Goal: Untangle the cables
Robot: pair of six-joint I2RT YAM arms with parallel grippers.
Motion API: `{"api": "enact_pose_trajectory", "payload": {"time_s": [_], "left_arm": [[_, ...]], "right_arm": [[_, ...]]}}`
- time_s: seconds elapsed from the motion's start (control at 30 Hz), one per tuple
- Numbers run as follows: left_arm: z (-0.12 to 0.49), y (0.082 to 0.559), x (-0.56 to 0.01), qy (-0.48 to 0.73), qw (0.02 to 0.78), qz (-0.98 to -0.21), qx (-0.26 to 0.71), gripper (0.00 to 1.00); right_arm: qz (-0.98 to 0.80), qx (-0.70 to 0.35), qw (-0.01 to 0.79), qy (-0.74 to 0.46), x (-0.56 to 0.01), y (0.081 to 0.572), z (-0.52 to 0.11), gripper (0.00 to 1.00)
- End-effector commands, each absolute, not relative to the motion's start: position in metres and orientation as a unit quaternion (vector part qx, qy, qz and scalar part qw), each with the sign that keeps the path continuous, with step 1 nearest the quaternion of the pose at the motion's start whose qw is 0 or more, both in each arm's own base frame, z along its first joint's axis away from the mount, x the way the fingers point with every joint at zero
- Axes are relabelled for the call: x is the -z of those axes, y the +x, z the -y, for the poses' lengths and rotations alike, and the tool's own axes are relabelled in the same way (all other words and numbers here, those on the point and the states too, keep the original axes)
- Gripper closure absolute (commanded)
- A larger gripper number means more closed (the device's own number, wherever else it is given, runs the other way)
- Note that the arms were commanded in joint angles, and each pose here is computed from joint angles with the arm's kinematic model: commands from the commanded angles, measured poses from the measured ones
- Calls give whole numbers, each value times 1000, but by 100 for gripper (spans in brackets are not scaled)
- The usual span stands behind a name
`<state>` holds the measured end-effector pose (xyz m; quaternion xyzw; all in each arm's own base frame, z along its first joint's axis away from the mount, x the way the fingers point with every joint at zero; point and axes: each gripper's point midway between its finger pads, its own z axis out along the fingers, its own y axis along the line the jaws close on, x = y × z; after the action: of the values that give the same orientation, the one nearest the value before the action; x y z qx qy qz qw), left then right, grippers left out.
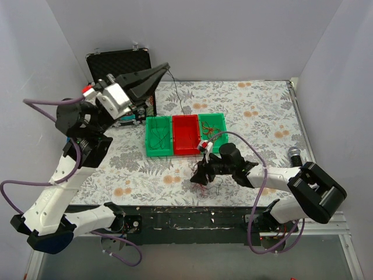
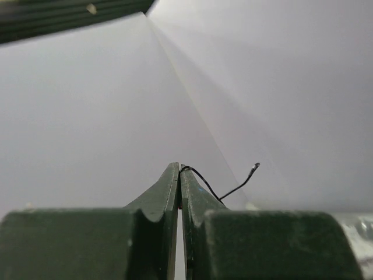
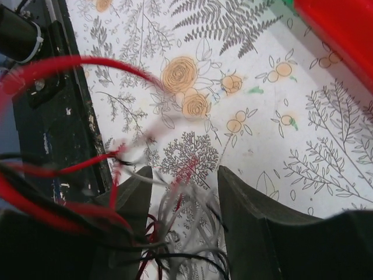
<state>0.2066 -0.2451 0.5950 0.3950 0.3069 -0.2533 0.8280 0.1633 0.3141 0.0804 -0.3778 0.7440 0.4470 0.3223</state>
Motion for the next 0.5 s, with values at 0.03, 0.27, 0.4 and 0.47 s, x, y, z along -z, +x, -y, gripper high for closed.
{"api": "enact_pose_trajectory", "payload": {"time_s": [0.03,0.27,0.4,0.47], "left_arm": [[197,187,-686,288,915,-209,190,100],[172,173,-735,237,953,-132,135,100],[162,162,-753,216,964,-96,119,100],[159,159,-758,208,967,-86,120,99]], "right_arm": [[-768,-432,299,-366,-56,161,-308,42],[-780,-420,290,-362,-49,165,-309,36],[-786,-417,283,-360,-45,165,-308,36],[-789,-414,278,-358,-42,165,-308,36]]}}
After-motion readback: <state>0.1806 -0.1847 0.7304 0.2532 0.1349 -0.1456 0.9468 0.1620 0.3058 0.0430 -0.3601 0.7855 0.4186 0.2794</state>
